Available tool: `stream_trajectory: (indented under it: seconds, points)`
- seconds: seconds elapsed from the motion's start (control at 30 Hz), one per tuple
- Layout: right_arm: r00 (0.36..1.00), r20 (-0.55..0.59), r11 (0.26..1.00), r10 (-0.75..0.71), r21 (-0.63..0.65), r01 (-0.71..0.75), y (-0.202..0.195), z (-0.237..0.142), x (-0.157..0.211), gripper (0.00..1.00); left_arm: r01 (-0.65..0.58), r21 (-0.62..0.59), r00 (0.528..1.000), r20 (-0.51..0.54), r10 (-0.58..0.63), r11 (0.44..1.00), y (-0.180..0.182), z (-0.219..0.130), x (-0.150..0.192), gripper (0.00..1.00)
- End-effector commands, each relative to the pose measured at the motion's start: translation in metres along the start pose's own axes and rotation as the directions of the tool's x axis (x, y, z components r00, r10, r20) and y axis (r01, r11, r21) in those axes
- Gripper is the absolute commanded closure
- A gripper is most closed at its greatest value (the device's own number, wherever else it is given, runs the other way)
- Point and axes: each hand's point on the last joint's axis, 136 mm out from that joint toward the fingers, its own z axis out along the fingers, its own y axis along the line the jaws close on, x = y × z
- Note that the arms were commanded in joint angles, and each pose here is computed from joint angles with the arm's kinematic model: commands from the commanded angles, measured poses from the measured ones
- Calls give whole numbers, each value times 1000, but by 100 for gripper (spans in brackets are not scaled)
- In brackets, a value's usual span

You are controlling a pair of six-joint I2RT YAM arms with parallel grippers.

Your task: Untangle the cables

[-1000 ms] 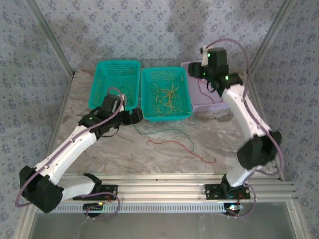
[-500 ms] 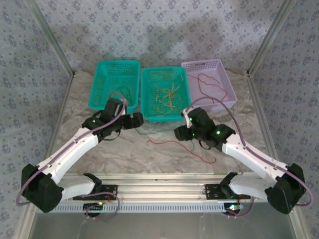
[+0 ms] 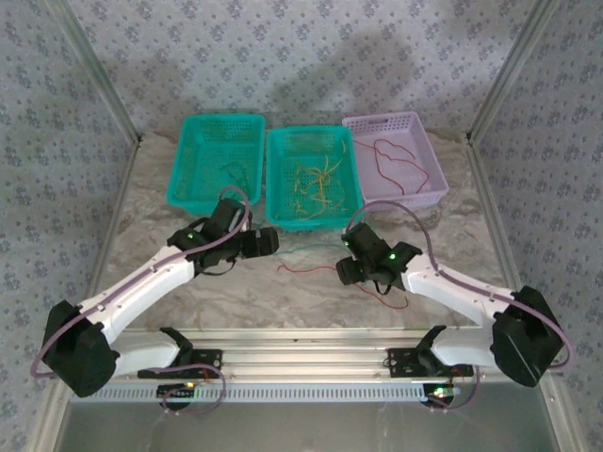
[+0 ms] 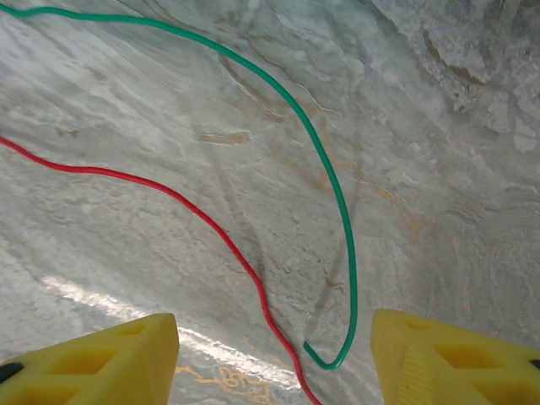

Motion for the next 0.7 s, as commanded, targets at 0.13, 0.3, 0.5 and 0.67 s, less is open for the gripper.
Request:
stream_trajectory:
  seconds: [0.13,0.3,0.5,0.67]
  points:
    - [997,-40,996,63,69,-60,-23,23,1,37,3,-18,999,-32,-4,1000,0,18,14,8]
    - [997,-54,996,59,67,-55,-24,32,0,38,-10,-31,998,-69,8,999,-1,30,27,8]
    - [993,-87,996,80,58,-75,-27,45,6,48,-10,-32,997,-72,8,999,-1,35,30,8]
    - [994,-81,997,79,33,-76,-23,45,2,49,-13,-30,996,-88,10,999,-2,40,33,8]
